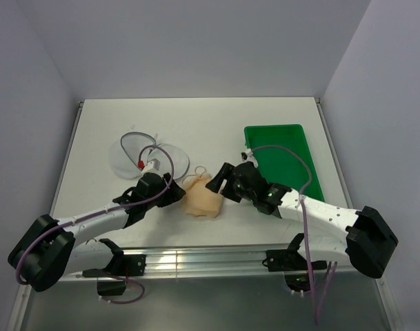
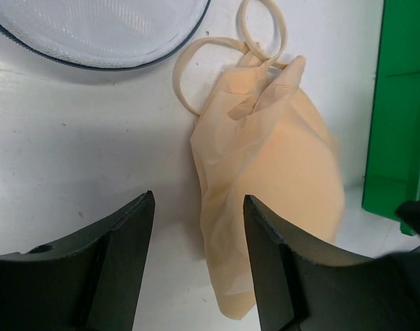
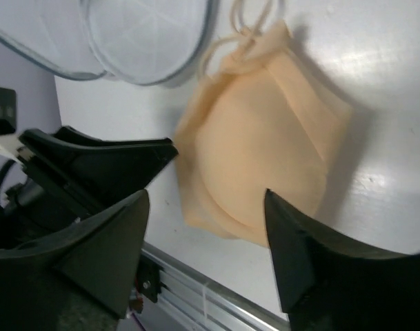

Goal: Place the bra in the laundry bag and zip it closed

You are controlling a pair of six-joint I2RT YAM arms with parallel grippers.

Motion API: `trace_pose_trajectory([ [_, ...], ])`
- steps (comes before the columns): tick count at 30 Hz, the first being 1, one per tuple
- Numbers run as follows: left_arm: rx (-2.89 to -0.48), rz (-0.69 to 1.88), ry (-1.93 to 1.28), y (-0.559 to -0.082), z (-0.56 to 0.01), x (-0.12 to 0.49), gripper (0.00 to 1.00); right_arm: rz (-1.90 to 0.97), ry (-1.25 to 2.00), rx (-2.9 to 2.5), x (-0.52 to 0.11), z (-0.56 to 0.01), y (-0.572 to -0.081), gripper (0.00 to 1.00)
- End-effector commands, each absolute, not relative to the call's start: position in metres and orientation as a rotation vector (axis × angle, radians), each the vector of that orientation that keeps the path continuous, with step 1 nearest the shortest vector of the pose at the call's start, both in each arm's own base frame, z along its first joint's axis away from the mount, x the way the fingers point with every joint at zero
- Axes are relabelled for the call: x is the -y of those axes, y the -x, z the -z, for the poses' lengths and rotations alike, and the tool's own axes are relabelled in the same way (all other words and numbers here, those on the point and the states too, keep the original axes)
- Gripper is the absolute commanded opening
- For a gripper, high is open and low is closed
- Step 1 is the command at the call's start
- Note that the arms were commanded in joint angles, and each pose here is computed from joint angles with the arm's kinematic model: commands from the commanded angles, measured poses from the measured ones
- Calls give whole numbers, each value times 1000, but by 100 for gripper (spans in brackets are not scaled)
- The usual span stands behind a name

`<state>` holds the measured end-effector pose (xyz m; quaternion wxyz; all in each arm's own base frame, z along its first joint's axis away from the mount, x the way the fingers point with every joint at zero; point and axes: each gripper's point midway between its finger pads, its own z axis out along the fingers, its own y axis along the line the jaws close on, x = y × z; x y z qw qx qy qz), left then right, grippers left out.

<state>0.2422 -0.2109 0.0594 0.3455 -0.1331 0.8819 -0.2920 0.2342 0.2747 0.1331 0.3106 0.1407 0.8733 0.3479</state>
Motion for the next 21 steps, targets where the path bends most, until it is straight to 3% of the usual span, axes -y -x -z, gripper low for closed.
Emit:
trace_pose_trajectory([
  [1, -2230, 824, 273, -255, -81, 229, 61, -970, -420, -2300, -267, -121, -223, 77],
  [10, -2266, 794, 235, -258, -73, 236, 59, -1111, -518, -2261, -268, -93, -214, 89],
  [21, -2319, 788, 245, -257, -50, 244, 54, -1251, -601, -2248, -288, -71, -217, 89],
])
